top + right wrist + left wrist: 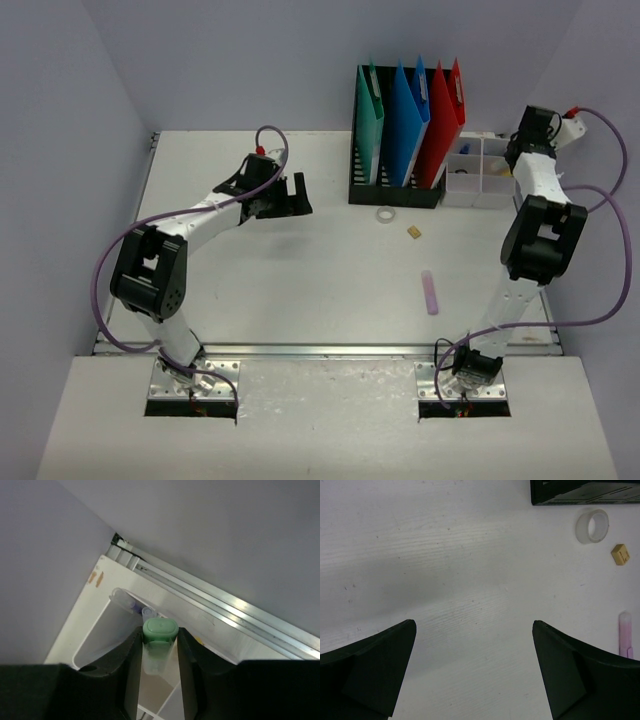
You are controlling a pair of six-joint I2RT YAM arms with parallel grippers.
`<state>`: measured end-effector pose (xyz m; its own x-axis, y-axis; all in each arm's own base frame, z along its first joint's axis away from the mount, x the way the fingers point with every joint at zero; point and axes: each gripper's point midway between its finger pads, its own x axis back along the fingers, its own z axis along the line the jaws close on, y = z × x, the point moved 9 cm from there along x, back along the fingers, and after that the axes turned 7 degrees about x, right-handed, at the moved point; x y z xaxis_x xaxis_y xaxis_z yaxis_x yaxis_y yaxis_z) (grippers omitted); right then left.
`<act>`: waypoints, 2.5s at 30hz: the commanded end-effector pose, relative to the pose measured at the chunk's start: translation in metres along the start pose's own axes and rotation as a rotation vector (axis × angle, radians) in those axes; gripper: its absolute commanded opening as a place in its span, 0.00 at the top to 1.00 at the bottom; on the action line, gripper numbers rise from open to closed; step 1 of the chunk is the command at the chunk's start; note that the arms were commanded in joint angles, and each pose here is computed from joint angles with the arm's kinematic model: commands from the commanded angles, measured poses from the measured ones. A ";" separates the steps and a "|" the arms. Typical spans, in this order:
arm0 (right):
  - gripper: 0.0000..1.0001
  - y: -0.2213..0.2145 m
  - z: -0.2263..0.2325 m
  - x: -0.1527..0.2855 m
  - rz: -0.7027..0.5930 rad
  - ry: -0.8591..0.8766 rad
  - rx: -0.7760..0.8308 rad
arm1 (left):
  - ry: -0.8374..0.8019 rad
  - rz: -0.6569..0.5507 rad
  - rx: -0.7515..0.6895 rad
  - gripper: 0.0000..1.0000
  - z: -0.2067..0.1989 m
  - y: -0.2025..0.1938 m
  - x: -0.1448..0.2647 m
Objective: Organize the desk
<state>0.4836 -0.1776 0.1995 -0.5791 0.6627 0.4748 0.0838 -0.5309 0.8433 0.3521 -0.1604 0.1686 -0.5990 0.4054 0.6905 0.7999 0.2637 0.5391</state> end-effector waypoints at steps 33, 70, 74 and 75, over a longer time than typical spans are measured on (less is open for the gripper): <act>0.38 -0.160 -0.156 0.260 0.071 1.681 1.362 | -0.069 -0.091 -0.066 0.00 0.002 -0.007 0.038; 0.22 -0.192 -0.128 0.247 -0.731 2.294 2.791 | -0.488 -0.098 -0.576 0.00 -0.072 -0.021 0.058; 0.20 -0.203 -0.115 0.243 -0.909 2.208 2.809 | -0.467 -0.109 -0.544 0.00 -0.068 -0.022 0.058; 0.20 -0.207 -0.112 0.241 -0.962 2.185 2.809 | -0.461 -0.112 -0.532 0.00 -0.066 -0.024 0.060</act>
<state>0.1998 0.0062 0.1077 0.0184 -0.3656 0.9306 -0.6305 0.7181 0.2946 0.2911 -0.2011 0.2115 -0.4634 0.7504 0.4714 0.5872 -0.1383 0.7975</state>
